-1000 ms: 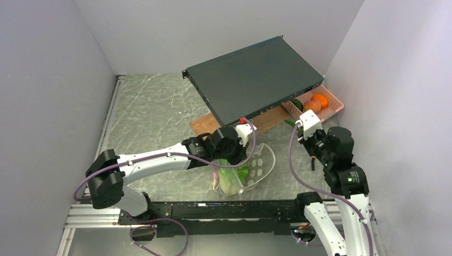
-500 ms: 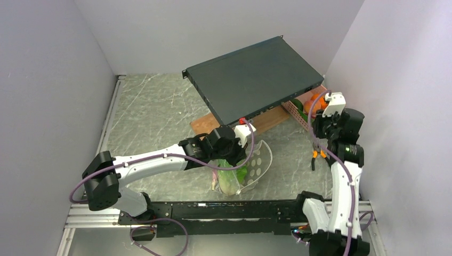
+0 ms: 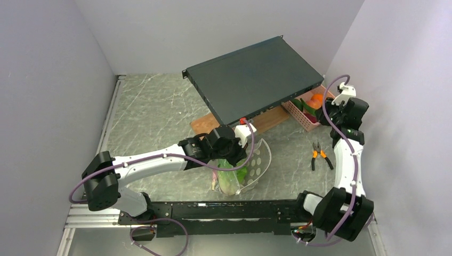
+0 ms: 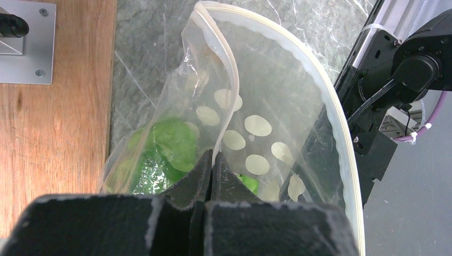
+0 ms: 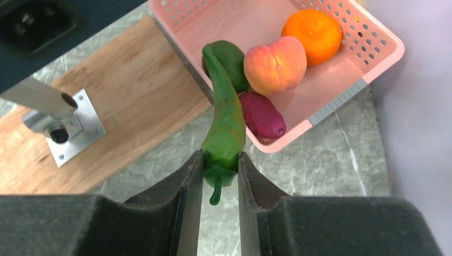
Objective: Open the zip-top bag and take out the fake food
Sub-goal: Place the fake vegetable in the bin.
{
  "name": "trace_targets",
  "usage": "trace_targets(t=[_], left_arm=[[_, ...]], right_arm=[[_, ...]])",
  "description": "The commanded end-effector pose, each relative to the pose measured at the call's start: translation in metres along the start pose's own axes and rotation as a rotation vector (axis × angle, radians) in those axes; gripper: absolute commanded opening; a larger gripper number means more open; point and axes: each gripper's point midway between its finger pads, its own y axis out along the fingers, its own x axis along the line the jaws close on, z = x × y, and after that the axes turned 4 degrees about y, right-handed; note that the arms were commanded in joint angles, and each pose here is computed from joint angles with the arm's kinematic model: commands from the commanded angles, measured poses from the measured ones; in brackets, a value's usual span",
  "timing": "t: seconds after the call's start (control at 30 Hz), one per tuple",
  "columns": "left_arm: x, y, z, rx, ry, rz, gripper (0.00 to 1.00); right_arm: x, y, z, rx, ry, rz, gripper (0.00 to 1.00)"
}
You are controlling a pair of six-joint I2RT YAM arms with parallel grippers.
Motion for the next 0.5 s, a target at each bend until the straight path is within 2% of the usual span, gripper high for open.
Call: trace_targets(t=[0.0, 0.47], left_arm=[[-0.004, -0.009, -0.021, -0.072, 0.017, 0.02, 0.0], [-0.005, -0.002, -0.027, -0.075, 0.021, 0.027, 0.0]], right_arm=[[0.0, 0.015, -0.049, -0.157, 0.061, -0.013, 0.0], [-0.017, 0.067, -0.056, -0.154, 0.176, -0.019, 0.0]])
